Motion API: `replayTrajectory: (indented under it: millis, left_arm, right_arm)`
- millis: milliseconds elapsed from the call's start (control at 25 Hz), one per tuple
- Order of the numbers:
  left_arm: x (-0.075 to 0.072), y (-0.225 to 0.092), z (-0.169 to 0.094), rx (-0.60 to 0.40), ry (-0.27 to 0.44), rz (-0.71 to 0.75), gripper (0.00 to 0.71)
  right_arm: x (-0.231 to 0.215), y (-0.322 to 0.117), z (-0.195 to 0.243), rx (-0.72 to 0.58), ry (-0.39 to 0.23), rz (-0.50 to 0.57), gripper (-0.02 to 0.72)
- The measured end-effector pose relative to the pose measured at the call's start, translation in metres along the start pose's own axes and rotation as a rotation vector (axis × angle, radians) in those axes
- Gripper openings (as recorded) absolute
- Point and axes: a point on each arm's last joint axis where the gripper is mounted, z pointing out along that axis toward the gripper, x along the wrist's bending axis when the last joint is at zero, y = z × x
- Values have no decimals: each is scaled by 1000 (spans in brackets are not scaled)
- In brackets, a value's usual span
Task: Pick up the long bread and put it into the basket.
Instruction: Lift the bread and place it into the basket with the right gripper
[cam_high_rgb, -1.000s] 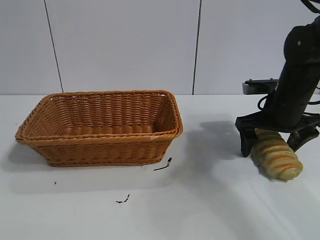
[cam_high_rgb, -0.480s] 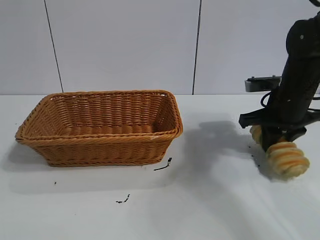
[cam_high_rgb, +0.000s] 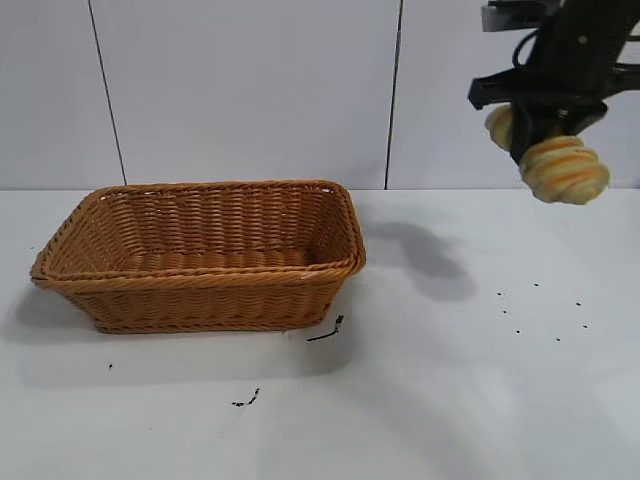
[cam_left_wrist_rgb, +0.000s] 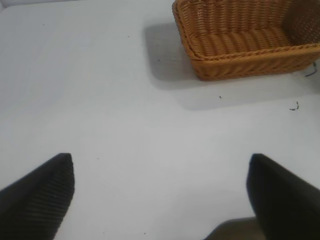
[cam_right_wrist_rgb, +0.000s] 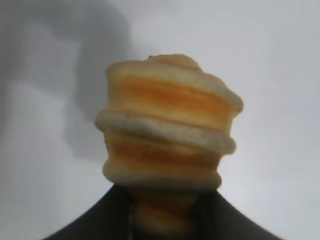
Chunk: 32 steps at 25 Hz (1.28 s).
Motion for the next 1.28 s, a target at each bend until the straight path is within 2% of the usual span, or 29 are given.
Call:
replayTrajectory:
  millis: [160, 480, 600, 800, 960, 1120, 1200, 1240, 1280]
  left_arm:
    - [0, 0, 0, 0, 0, 0, 696]
    - [0, 0, 0, 0, 0, 0, 696]
    - [0, 0, 0, 0, 0, 0, 696]
    - [0, 0, 0, 0, 0, 0, 696]
    - [0, 0, 0, 0, 0, 0, 696]
    - [0, 0, 0, 0, 0, 0, 696]
    - [0, 0, 0, 0, 0, 0, 696]
    - [0, 0, 0, 0, 0, 0, 696]
    - [0, 0, 0, 0, 0, 0, 696]
  right_arm:
    - [50, 21, 9, -24, 54, -186, 143]
    - [161, 28, 44, -170, 134, -668, 143]
    - [186, 25, 61, -225, 163, -776, 143]
    - [205, 15, 96, -220, 245, -843, 143]
    - [212, 4, 124, -188, 275, -866, 133]
    - [213, 1, 133, -177, 277, -869, 139]
    - [213, 1, 133, -180, 276, -868, 203]
    - [213, 2, 133, -184, 276, -867, 257]
    - [213, 2, 133, -186, 275, -867, 342]
